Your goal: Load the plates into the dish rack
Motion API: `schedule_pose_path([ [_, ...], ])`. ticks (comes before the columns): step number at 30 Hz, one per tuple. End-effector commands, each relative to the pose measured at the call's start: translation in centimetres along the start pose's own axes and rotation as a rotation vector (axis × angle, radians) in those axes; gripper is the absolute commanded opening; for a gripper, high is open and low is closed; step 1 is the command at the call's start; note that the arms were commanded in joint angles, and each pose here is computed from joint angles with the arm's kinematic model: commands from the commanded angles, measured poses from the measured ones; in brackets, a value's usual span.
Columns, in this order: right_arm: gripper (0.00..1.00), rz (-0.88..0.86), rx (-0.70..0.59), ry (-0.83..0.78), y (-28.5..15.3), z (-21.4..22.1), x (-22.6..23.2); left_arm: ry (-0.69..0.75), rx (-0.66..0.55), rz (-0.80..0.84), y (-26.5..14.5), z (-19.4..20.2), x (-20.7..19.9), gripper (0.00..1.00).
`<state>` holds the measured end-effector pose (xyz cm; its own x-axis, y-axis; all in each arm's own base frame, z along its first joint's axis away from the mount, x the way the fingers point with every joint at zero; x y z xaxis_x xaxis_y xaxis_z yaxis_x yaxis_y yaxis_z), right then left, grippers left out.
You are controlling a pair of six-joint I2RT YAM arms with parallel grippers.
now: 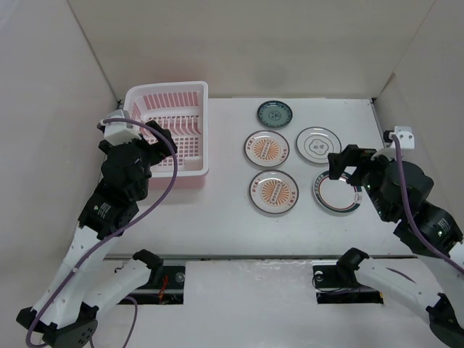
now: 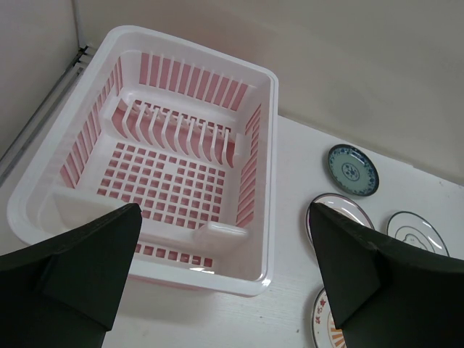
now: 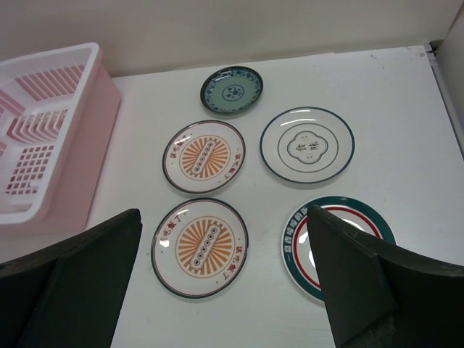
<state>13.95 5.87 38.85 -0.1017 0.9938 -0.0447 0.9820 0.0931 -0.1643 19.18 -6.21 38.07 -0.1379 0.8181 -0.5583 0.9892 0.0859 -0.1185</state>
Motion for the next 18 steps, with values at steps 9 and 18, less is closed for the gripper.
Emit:
schedule_pose_path([
  [9,1.0,-0.046,-0.004,-0.002,5.2,-0.7,3.6,-0.01,0.028,0.043,0.5,0.1,-1.2,1.0],
  [18,1.0,-0.295,0.091,0.09,23.5,-0.2,2.8,0.008,0.079,0.088,1.1,1.3,-1.7,1.0],
])
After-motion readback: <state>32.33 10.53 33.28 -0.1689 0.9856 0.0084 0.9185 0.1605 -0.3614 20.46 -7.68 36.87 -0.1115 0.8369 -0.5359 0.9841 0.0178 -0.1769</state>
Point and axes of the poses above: each gripper's point midway between its finger pads, its own y axis out along the fingers, its own x axis along the line the jaws close on, z = x × y, the point moved 8 cm from there along -y, back along the fingers, and after that the axes turned 14 degrees about -y, right-handed, at the moved point
